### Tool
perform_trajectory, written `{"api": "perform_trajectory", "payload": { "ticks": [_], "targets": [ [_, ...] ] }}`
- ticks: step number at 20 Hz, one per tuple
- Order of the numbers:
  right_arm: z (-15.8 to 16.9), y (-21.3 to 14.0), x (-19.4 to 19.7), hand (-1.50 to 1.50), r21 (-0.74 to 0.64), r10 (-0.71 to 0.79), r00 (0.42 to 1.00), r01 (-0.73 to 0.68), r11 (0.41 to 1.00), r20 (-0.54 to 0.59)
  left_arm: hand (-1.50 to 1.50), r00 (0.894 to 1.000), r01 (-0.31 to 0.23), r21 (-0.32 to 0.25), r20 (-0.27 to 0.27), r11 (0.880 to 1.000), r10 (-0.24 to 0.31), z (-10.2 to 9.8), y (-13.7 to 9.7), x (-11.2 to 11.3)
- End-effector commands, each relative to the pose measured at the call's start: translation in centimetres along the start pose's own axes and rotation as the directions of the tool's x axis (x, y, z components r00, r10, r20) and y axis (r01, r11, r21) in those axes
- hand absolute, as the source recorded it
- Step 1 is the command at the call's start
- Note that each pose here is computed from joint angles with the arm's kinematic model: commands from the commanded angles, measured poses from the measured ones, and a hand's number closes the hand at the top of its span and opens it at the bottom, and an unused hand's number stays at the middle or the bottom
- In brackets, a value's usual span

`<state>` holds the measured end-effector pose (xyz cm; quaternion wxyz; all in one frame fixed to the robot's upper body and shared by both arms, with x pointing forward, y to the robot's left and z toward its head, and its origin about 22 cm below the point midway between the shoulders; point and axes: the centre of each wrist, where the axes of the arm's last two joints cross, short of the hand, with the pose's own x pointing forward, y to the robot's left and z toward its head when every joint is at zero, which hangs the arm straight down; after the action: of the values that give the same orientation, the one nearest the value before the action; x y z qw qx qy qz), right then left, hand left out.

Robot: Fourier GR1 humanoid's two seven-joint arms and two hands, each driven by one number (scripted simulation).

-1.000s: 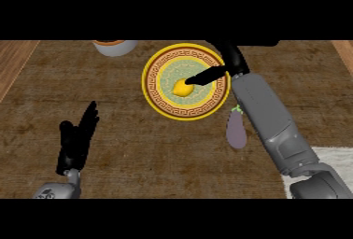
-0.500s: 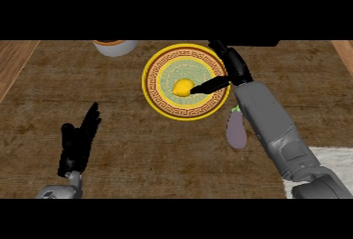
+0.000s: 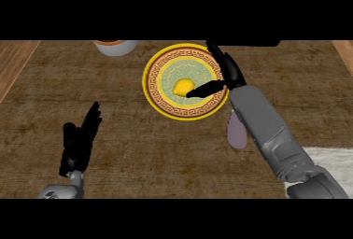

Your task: Pick the lemon from the placemat and place it in the plate

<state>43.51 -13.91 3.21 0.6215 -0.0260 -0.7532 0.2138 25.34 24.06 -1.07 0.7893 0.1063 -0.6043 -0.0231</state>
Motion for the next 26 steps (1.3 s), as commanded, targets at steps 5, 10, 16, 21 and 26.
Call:
{"api": "perform_trajectory", "payload": {
  "ticks": [5, 10, 16, 21, 26],
  "targets": [
    [0.7, -1.0, -1.2, -1.50, -0.061, 0.050, 0.998, -0.052, 0.997, -0.033, 0.00, 1.000, -0.001, -0.017, 0.006, 1.000, 0.001, 0.5, -1.1, 1.2],
    [1.1, -1.5, -1.7, -1.50, -0.084, 0.085, 0.995, -0.089, 0.992, -0.054, 0.00, 1.000, -0.004, -0.004, 0.008, 1.000, 0.004, -1.1, 1.6, 0.6],
    [1.7, -3.2, -2.5, -1.50, -0.069, 0.113, 0.989, -0.120, 0.990, -0.098, 0.00, 1.000, 0.016, -0.013, 0.002, 1.000, -0.016, 0.4, 1.8, 1.0],
    [3.2, -6.0, -4.2, -1.50, -0.120, 0.125, 0.987, -0.137, 0.983, -0.101, 0.00, 1.000, -0.008, -0.037, -0.004, 0.999, 0.008, 0.0, 0.1, 0.7],
    [2.8, -6.9, -3.5, -1.50, -0.177, 0.098, 0.990, -0.115, 0.978, -0.101, 0.00, 1.000, 0.015, 0.000, 0.001, 1.000, -0.015, 0.8, 0.5, 0.1]
  ]
}}
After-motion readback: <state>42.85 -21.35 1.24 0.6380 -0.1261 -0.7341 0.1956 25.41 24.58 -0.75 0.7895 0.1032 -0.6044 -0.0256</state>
